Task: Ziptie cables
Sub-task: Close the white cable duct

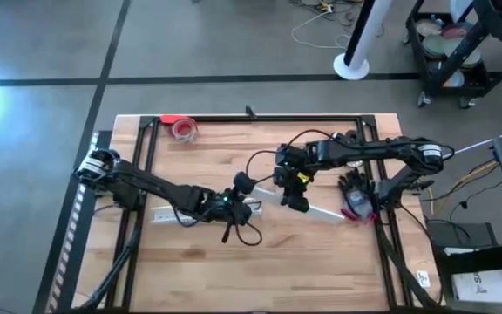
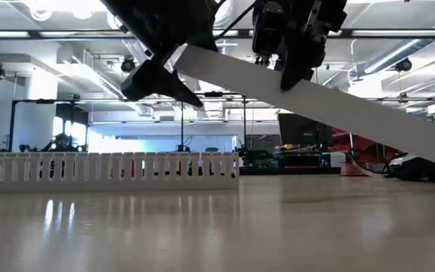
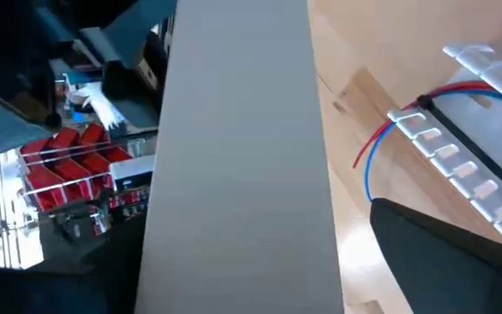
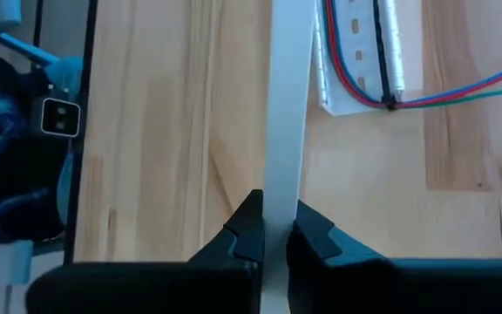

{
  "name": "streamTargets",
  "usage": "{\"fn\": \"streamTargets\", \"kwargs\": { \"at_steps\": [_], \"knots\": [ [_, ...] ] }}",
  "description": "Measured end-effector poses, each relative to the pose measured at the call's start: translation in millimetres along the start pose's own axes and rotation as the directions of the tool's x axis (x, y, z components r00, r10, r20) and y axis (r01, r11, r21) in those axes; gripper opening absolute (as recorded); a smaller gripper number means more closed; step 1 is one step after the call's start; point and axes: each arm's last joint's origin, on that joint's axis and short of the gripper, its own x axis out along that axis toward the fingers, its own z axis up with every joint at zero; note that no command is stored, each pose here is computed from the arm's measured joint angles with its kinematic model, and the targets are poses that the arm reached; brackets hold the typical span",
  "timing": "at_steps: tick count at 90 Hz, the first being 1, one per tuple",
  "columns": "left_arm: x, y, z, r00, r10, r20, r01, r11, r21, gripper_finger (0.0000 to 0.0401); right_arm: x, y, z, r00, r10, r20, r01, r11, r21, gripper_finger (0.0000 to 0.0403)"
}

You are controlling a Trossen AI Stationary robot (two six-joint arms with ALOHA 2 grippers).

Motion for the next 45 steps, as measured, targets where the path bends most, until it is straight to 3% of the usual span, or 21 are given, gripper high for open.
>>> {"fn": "streamTargets", "kwargs": {
  "at_steps": [15, 45],
  "knots": [
    [-4.2, 5.4, 1.7, 0.998, 0.063, -0.013, -0.063, 0.998, -0.01, 0.0351, 7.1, -4.6, -0.8, 1.0, 0.001, -0.019, 0.0, 1.0, 0.023, 0.0003],
    [-7.8, 2.1, 6.4, 0.998, 0.034, 0.047, -0.036, 0.999, 0.034, 0.0351, 7.8, -7.8, -3.6, 0.999, 0.003, -0.047, 0.001, 0.997, 0.083, 0.0003]
  ]
}}
